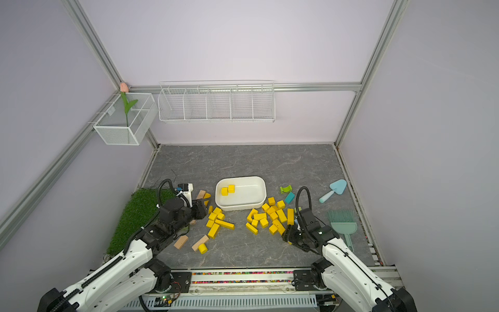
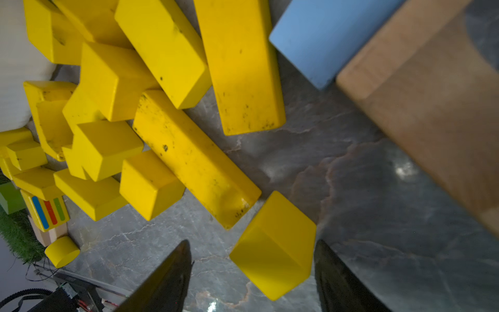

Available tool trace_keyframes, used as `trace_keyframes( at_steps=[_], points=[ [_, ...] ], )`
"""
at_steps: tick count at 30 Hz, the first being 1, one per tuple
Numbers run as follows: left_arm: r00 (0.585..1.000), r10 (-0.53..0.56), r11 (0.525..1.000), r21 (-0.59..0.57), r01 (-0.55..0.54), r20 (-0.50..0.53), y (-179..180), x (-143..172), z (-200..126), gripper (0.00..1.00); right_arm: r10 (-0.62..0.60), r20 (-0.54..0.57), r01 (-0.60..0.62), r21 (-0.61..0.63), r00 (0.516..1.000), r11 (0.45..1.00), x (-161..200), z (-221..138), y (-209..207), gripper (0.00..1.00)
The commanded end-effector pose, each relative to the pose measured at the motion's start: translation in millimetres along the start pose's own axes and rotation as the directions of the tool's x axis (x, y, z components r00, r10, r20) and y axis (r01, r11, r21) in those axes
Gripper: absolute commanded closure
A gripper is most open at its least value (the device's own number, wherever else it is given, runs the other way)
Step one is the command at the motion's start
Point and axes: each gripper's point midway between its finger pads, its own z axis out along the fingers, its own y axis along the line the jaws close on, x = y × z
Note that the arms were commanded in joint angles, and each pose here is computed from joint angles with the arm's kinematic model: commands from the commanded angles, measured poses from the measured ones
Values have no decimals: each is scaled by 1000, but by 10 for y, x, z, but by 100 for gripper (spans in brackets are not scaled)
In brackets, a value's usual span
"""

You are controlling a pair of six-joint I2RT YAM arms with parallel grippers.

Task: Pick out the yellow building blocks
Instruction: Pick up the building block from the center of the board.

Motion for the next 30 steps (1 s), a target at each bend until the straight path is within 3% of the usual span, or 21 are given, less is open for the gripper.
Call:
trace_keyframes(
  at_steps=[1, 10, 14, 24, 30],
  points=[
    [1000, -16, 1000, 18, 15, 25, -37, -66, -20, 48, 11, 54, -11, 6, 998, 1000, -139, -32, 64, 35],
    [999, -16, 1000, 18, 16, 28, -33, -71, -29, 49, 38, 76, -43, 70, 996, 997, -195, -40, -15, 33],
    [999, -20, 1000, 17, 19, 29, -28, -70, -30, 48, 40, 66, -47, 99, 997, 994, -187, -34, -44, 53],
    [999, -21, 1000, 17, 20, 35, -24, -78, -46, 48, -18, 35, 11, 203, 999, 979, -190, -41, 1, 50],
    [999, -20, 1000, 15, 20, 48, -9, -90, -79, 48, -139, 75, 112, 285, 987, 952, -362, -363, 35, 47]
  ],
)
